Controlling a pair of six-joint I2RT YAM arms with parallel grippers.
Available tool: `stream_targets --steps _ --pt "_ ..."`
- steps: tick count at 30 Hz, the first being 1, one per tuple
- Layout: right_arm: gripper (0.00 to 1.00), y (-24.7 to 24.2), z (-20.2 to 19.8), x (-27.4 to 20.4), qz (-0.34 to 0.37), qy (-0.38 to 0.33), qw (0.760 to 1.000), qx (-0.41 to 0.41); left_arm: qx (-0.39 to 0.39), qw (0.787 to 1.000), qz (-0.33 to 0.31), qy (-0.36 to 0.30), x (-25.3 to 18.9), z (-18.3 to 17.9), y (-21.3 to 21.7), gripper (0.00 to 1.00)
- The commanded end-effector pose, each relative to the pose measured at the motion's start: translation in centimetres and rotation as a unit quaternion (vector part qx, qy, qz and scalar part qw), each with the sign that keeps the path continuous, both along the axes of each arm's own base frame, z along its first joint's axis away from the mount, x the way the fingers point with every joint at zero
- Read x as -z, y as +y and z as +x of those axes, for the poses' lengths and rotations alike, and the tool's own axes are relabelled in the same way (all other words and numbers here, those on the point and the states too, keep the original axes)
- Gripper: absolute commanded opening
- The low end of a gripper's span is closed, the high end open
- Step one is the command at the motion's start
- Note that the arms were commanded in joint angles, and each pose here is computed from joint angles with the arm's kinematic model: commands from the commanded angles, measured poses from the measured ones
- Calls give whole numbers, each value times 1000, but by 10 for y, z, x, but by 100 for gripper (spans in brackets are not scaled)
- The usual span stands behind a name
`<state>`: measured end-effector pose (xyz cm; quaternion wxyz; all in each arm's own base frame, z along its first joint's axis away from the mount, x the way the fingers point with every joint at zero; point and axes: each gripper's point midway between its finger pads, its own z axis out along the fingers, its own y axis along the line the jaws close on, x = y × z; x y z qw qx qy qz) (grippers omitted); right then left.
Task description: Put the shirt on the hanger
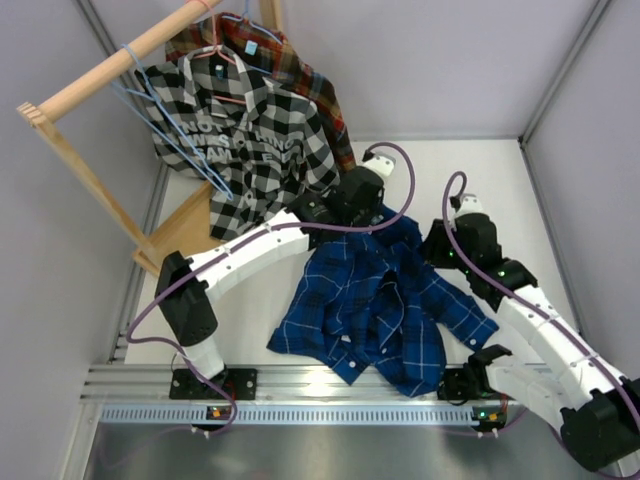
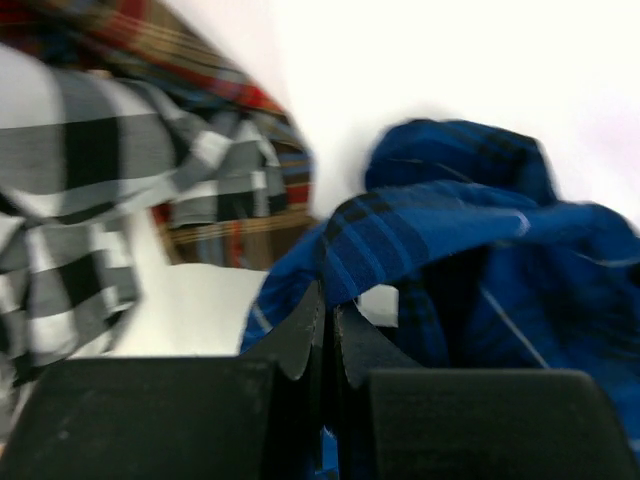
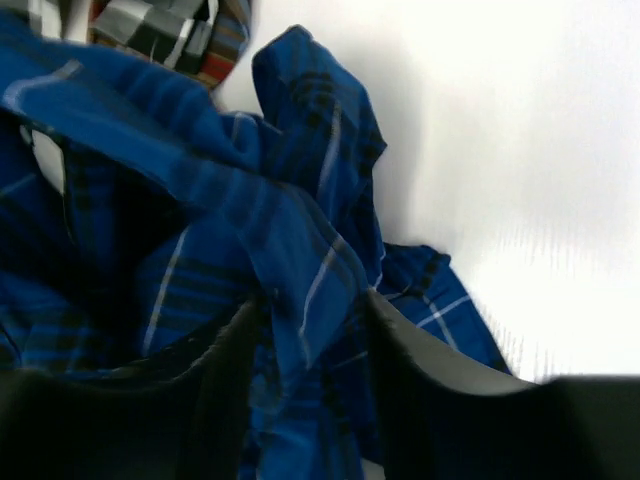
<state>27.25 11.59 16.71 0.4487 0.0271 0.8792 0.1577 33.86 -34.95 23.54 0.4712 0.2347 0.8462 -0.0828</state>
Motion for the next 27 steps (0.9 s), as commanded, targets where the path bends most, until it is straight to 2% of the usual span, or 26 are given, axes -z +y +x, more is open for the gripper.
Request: stream_targets --steps 1,4,8,12,16,19,25,27 --pt "49 22 17 -49 30 -99 993 -51 70 995 -74 22 -17 -18 -38 0" --pt "69 37 10 -69 23 -133 982 -128 96 992 -77 38 -10 -27 -43 0" --pt "76 40 14 -91 4 -178 972 -153 108 988 -91 54 -6 -38 -42 0" --pt "76 53 24 -95 -18 -197 959 -201 126 984 -113 60 -12 -49 -43 0" --pt "62 66 34 -86 -27 -199 951 -236 143 980 -128 60 -19 -56 -44 0" --pt "59 71 37 -75 -40 -193 945 -262 136 981 -125 52 -22 -54 -39 0" --pt "58 74 43 -63 -50 -212 937 -272 142 977 -145 62 -29 -51 -33 0" --pt "52 80 53 -70 -38 -238 934 -265 175 969 -157 74 -34 -62 -41 0"
